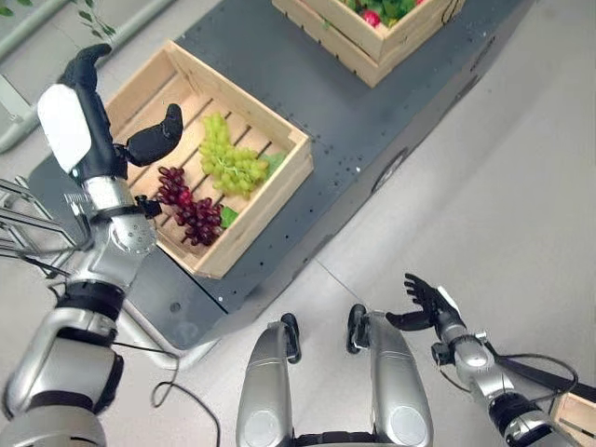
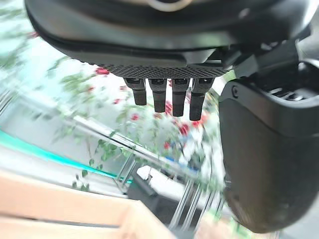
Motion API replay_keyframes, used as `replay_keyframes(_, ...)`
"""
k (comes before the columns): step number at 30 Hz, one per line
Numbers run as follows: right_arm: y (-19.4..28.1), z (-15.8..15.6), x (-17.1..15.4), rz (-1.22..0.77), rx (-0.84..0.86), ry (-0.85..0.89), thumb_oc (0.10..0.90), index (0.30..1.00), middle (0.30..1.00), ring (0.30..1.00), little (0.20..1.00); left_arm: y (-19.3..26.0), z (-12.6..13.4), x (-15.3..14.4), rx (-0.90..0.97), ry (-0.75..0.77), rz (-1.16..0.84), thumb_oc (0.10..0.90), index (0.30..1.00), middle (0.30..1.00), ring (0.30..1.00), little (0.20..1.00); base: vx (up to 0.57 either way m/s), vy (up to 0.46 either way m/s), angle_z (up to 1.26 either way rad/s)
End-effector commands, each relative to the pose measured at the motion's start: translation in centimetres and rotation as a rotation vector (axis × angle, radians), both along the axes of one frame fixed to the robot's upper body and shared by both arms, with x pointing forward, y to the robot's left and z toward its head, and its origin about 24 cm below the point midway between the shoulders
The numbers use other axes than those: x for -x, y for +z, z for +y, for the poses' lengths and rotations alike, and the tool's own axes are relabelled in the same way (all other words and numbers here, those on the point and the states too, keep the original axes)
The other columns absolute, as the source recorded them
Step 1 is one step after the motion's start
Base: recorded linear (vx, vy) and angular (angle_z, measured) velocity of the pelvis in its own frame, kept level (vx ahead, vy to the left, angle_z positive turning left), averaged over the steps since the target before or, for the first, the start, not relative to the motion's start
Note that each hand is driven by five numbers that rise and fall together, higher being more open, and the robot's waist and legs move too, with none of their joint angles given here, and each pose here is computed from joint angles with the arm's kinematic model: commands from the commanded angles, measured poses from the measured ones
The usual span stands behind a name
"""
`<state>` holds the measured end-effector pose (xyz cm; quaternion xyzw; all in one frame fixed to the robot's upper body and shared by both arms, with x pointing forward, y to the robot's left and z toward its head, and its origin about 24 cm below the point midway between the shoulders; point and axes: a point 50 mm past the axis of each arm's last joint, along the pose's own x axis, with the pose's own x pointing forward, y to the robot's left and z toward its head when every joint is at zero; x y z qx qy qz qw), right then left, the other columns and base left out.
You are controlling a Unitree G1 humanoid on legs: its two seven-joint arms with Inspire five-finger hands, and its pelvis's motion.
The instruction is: Pick up the fruits from the basket on one side to the basket on the other side
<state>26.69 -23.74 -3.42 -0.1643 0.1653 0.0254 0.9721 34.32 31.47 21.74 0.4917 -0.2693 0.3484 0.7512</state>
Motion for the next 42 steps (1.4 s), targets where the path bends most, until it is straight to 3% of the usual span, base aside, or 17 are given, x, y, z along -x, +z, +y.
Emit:
replay_keyframes(1,1.3,-2.2,0.8,-0.085,-0.044,-0.064,0.8,0.9,0.9,0.9,0.9,7.0,2.2,1.8,-0.128,0.177,-0.241,0.8,0.9,0.9,0.9,0.9,-0.01,0.089,0.07)
replay_keyframes(8,1.7,-3.6,0.9,-0.091,-0.021,-0.099,0.8,0.9,0.9,0.9,0.9,9.9,3.0,1.6,-0.346,0.383,-0.159,0.8,0.9,0.9,0.9,0.9,-0.02,0.06,0.04)
replay_keyframes(16,3.7,-3.0,-1.0,-0.16,0.001,-0.039,0.8,0.9,0.9,0.9,0.9,9.6,4.4,1.0,-0.64,0.57,0.148,0.8,0.9,0.9,0.9,0.9,-0.01,0.053,0.04)
replay_keyframes(22,4.1,-3.5,-1.5,-0.169,0.009,-0.035,0.8,0.9,0.9,0.9,0.9,9.4,5.7,1.5,-0.748,0.706,0.288,0.8,0.9,0.9,0.9,0.9,-0.02,0.047,0.01)
replay_keyframes(26,4.0,-3.6,-1.3,-0.171,0.007,-0.032,0.8,0.9,0.9,0.9,0.9,10.1,7.0,2.4,-0.67,0.803,0.333,0.8,0.9,0.9,0.9,0.9,0.0,0.0,0.0)
replay_keyframes(30,3.9,-3.2,-1.3,-0.172,0.019,-0.026,0.8,0.9,0.9,0.9,0.9,10.6,7.3,2.6,-0.708,0.832,0.37,0.8,0.9,0.9,0.9,0.9,-0.01,0.0,0.02)
replay_keyframes(36,4.1,-2.9,-1.6,-0.179,0.065,-0.017,0.8,0.9,0.9,0.9,0.9,10.6,5.9,1.8,-0.982,0.815,0.468,0.8,0.9,0.9,0.9,0.9,0.0,0.002,0.08)
replay_keyframes(42,3.5,-2.9,-1.3,-0.166,0.081,-0.009,0.8,0.9,0.9,0.9,0.9,10.1,5.4,1.7,-1.129,0.776,0.517,0.8,0.9,0.9,0.9,0.9,0.0,0.001,-0.01)
